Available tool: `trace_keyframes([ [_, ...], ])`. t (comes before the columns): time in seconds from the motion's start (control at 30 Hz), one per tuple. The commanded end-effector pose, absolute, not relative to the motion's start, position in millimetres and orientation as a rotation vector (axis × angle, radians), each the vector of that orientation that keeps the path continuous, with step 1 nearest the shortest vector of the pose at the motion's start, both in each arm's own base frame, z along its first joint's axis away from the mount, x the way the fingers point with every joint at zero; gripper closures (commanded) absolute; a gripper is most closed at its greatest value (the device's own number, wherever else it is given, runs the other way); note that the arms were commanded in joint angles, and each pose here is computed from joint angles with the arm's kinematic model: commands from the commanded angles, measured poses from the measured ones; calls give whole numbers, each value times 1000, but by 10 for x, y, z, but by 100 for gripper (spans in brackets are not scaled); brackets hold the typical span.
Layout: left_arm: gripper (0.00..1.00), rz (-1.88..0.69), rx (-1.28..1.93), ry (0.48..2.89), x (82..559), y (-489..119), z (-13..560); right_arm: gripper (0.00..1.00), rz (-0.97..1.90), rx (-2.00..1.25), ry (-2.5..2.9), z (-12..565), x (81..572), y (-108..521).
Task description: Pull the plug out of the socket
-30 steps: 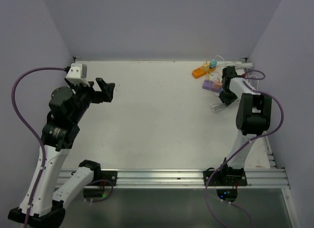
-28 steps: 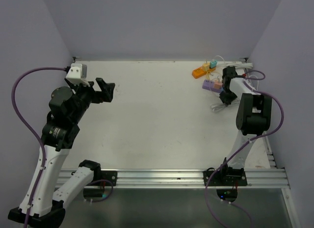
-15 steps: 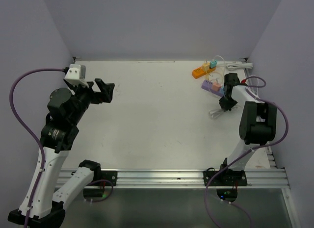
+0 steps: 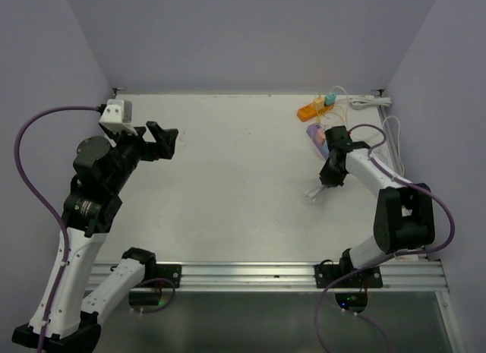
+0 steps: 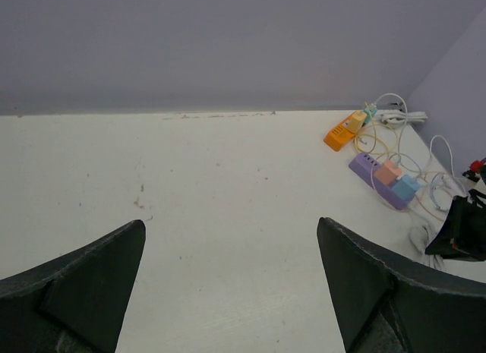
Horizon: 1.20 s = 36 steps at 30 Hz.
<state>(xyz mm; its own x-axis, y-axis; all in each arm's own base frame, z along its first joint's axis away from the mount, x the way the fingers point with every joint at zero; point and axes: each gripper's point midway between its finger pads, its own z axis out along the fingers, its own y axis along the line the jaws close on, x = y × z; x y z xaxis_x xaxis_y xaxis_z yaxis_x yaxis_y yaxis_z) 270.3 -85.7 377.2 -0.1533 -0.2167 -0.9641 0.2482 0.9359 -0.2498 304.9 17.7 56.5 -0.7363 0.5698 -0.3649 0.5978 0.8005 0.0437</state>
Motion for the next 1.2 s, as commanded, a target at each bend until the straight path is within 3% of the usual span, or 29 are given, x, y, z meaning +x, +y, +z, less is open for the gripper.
trace_keyframes([
  [0.0,1,-434,31,1649,2695,-904,3836,100,-3,656,2660,752,2957,590],
  [0.53,0,-400,22,1694,2738,-869,3656,100,214,145,2722,736,2552,2193],
  [0.77,0,-384,22,1730,2775,-863,3477,100,364,-338,2753,759,2114,2929],
  [1.17,0,-434,-8,1826,3008,-1000,3091,100,472,-906,2750,842,1358,2929],
])
